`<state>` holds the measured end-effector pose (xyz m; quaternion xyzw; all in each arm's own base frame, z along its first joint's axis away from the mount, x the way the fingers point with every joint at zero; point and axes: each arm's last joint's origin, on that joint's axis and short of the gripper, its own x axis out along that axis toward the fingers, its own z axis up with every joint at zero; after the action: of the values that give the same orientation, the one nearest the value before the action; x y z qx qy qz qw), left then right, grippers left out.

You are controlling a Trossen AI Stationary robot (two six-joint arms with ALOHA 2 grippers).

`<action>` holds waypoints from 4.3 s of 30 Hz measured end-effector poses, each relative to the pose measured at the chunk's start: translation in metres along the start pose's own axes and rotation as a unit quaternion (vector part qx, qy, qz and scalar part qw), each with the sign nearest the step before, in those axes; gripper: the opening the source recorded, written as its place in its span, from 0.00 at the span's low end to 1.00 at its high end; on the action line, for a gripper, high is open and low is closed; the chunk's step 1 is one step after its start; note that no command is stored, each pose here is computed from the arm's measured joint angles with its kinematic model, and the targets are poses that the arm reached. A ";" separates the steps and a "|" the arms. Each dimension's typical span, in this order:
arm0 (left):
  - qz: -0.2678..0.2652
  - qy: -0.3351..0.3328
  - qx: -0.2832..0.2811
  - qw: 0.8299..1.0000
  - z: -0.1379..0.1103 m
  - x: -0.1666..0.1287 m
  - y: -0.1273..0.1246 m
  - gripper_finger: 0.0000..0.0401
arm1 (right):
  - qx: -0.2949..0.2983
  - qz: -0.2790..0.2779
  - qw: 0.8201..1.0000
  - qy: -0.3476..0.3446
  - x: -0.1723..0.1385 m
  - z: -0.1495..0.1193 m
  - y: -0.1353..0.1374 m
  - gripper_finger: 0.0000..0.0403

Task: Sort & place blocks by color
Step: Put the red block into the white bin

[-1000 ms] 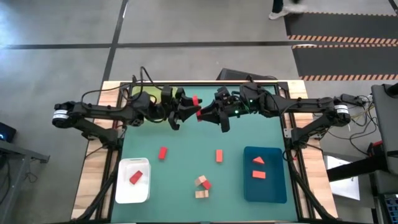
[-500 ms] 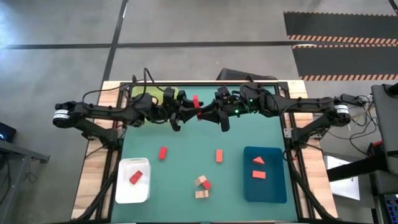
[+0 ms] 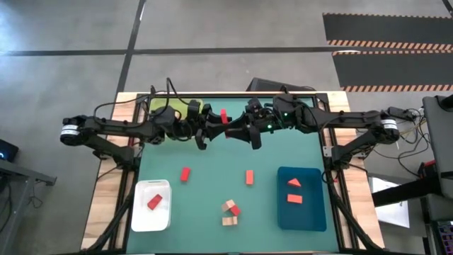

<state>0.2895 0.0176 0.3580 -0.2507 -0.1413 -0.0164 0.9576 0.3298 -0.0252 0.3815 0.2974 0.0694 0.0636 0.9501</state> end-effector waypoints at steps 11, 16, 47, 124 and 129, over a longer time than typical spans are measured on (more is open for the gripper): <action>0.084 0.119 -0.089 0.985 0.000 -0.019 0.000 0.33 | -0.003 -0.074 0.990 0.122 -0.043 0.001 0.015 0.65; 0.178 0.220 -0.188 0.941 -0.011 -0.045 0.000 0.33 | -0.028 -0.085 0.985 0.149 -0.062 0.005 0.023 0.61; 0.475 0.488 -0.398 0.615 -0.054 -0.138 -0.080 0.31 | -0.069 -0.102 0.983 0.139 -0.060 0.007 0.022 0.57; 0.598 0.556 -0.244 0.523 -0.170 -0.184 -0.106 0.31 | -0.083 -0.100 0.981 0.141 -0.060 0.006 0.022 0.57; 0.597 0.556 -0.245 0.523 -0.170 -0.184 -0.106 0.31 | -0.083 -0.100 0.981 0.141 -0.060 0.006 0.022 0.57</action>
<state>0.1471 -0.1647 0.2156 -0.4412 0.6126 0.3888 0.5282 0.2703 -0.0208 0.4049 0.1970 0.2264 0.0152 0.9538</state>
